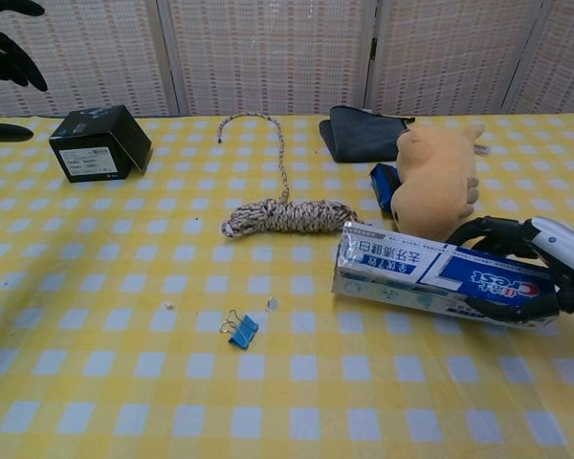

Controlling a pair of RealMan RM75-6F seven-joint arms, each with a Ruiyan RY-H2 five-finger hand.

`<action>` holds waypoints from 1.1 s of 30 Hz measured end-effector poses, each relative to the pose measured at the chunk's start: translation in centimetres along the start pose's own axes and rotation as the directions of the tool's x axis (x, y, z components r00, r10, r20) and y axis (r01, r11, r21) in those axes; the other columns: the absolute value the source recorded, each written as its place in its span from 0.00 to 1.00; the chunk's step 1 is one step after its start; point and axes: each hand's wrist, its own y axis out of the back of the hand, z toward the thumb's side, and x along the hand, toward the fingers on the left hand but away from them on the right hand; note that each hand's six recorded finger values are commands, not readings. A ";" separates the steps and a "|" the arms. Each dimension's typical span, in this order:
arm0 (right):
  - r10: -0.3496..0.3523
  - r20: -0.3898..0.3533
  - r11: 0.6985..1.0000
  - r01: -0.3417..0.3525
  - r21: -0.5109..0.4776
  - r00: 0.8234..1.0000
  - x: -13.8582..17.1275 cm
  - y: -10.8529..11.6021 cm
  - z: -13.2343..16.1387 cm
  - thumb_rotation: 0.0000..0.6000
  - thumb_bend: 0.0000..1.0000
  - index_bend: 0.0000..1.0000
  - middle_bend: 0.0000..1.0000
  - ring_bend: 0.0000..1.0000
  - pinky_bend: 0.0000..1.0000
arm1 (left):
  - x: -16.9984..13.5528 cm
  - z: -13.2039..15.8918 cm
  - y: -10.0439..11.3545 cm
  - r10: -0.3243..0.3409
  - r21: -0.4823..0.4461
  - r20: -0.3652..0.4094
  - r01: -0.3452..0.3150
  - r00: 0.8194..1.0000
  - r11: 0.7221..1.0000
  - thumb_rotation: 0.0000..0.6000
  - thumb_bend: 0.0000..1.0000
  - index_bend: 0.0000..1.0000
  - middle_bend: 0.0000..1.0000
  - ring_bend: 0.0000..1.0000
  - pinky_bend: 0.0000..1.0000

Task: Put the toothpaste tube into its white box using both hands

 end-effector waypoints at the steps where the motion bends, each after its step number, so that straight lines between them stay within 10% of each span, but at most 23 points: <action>1: 0.006 -0.001 1.000 -0.006 0.003 1.000 0.0 -0.1 0.0 1.00 0.32 0.39 0.30 0.35 0.40 | 0.0 0.0 0.0 0.004 0.001 0.000 -0.004 1.000 1.000 1.00 0.19 0.00 0.40 0.32 0.25; 24: -0.026 -0.079 0.988 0.037 0.147 0.997 2.8 4.4 3.1 1.00 0.32 0.04 0.01 0.08 0.14 | -3.6 -3.3 1.4 0.075 0.025 -0.040 -0.074 0.996 0.997 1.00 0.19 0.05 0.30 0.24 0.17; 33: -0.148 -0.031 0.855 0.144 0.498 0.989 7.5 10.0 6.4 1.00 0.32 0.00 0.00 0.00 0.00 | -10.4 -10.0 1.7 0.131 0.205 -0.052 -0.118 0.990 0.972 1.00 0.19 0.07 0.20 0.11 0.09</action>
